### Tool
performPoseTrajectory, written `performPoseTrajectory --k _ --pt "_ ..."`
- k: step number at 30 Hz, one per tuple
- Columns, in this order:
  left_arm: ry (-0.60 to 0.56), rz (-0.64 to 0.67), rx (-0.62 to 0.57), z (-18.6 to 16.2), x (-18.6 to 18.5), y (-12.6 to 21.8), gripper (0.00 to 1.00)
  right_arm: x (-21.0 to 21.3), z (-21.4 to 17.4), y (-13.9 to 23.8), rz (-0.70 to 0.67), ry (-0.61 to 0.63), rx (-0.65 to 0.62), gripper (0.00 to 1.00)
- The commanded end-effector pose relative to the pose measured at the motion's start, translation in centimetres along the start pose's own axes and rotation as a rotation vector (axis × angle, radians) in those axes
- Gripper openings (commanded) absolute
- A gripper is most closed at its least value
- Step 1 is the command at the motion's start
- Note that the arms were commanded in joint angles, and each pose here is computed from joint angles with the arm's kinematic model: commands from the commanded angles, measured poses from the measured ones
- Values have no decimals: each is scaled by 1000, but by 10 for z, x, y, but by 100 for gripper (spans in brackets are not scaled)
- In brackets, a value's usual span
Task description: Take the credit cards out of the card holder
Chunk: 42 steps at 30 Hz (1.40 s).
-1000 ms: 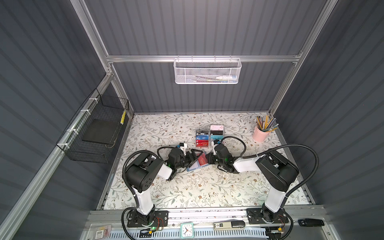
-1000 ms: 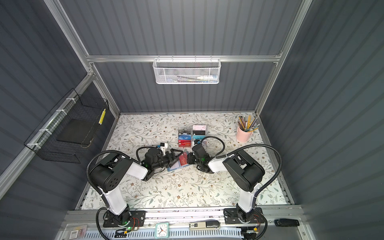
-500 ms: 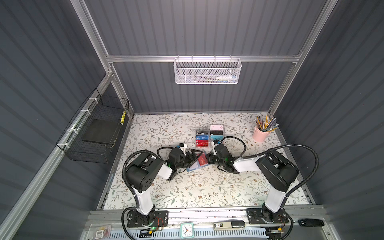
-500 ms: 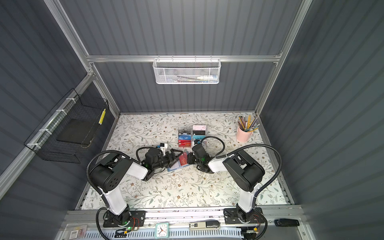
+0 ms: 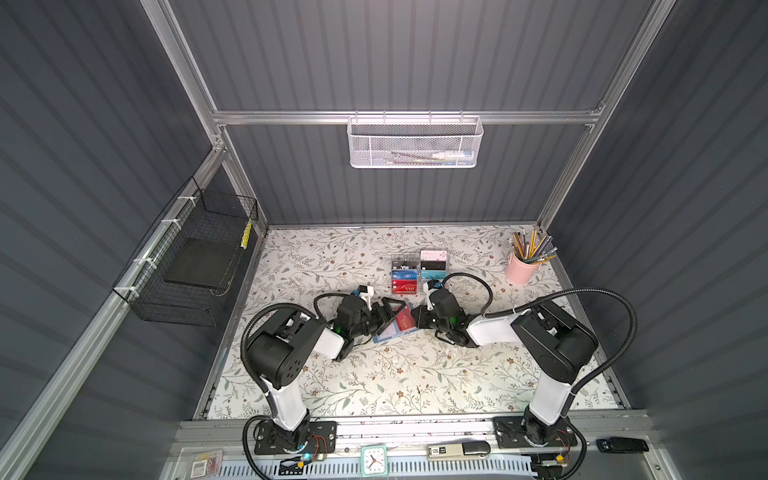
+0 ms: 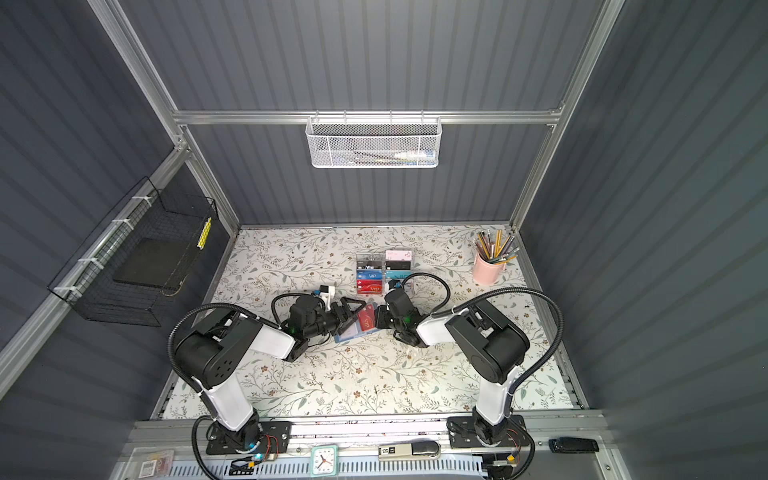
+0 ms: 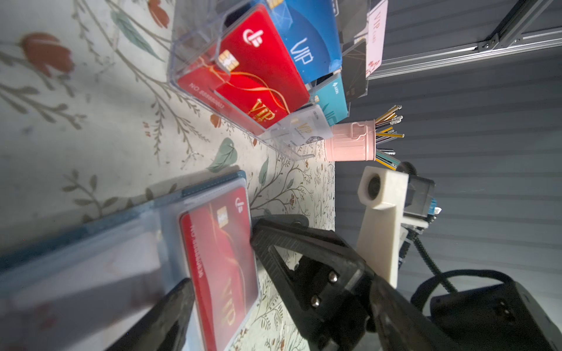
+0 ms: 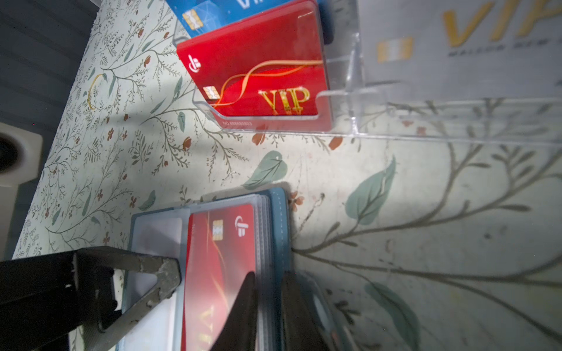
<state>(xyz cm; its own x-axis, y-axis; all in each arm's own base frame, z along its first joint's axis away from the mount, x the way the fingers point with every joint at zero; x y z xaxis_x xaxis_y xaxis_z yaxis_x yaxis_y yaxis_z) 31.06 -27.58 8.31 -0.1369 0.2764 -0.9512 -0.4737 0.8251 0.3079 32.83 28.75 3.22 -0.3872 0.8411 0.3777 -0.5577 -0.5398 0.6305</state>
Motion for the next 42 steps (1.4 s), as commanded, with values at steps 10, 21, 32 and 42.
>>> performPoseTrajectory --k 10,21,32,42 --pt "-20 29 -8 0 4 -1 91 -23 -81 0 -58 -24 270 18" --pt "-2 39 -9 2 13 -7 91 -23 -83 0 -54 -30 269 18" --pt "-9 15 -7 1 4 -6 91 -24 -86 -2 -52 -33 275 18" --pt "-20 15 -11 2 2 -5 91 -23 -84 -2 -45 -34 272 18"
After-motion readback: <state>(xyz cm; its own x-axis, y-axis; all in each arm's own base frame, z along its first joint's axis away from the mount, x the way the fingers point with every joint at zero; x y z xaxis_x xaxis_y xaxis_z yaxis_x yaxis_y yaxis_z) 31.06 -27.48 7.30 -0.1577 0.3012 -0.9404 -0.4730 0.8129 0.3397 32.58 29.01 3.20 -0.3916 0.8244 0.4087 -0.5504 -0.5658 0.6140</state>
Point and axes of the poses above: each gripper's point midway between its finger pads, its own y axis back along the fingers, its own x axis along the line the jaws close on, z = x × y, the point moved 1 cm from there along y, back along the fingers, and after that the axes turned 11 degrees about y, right-handed, at the moved point
